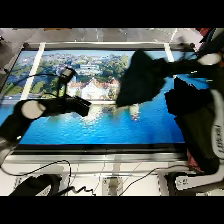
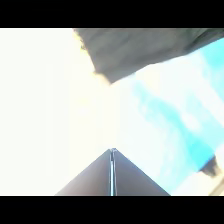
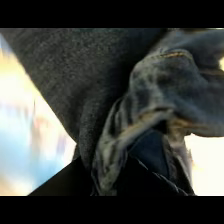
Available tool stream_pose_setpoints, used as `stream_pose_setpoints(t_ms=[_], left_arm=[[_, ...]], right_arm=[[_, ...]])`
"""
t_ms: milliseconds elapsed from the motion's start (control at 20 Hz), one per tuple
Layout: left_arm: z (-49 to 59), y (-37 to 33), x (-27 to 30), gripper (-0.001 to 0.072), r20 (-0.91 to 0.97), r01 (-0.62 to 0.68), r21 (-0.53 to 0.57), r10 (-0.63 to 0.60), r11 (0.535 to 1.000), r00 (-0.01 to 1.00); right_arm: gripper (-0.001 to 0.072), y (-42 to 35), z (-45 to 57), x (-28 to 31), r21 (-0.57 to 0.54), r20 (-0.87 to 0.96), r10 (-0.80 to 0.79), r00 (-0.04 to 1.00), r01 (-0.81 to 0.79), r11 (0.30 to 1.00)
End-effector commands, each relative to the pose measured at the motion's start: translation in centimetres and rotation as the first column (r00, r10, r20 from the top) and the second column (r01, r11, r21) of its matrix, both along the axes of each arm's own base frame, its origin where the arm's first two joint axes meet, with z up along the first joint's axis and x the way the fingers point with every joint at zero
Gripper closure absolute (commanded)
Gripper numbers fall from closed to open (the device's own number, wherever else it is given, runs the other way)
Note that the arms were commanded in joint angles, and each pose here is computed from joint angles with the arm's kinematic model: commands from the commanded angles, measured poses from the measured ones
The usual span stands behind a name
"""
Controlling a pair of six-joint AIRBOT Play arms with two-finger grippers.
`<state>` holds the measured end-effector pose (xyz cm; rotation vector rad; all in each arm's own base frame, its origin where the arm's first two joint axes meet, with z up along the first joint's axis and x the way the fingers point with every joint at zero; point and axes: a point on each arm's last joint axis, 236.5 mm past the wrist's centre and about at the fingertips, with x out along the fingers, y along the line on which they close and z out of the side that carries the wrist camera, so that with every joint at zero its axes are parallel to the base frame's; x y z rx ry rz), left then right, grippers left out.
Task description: Fold the clothes and pants, and hang the long-sleeved shirts on hangers.
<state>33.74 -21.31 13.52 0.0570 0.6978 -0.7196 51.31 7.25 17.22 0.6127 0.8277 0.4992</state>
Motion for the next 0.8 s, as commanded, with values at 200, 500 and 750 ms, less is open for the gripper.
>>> stream_pose_setpoints(t_ms=[200, 500, 750], left_arm=[[6.3, 2.3, -1.5, 0.0691, 0.161, -0.042, -0.056, 0.05, 0.998, 0.986], [6.3, 2.2, -1.6, 0.0691, 0.16, -0.041, -0.057, 0.049, 0.998, 0.986], [6.3, 2.2, -1.6, 0.0691, 0.16, -0.041, -0.056, 0.049, 0.998, 0.986]], right_arm=[[0.068, -26.1, 13.0, -14.8, -0.172, 0.146, -0.733, 0.664, 0.747, 0.643], [0.068, -33.4, 7.2, -35.0, -0.608, -0.114, -0.964, 0.239, 0.751, 0.258], [0.002, -35.0, 7.2, -35.9, -0.584, -0.1, -0.977, 0.188, 0.784, 0.211]])
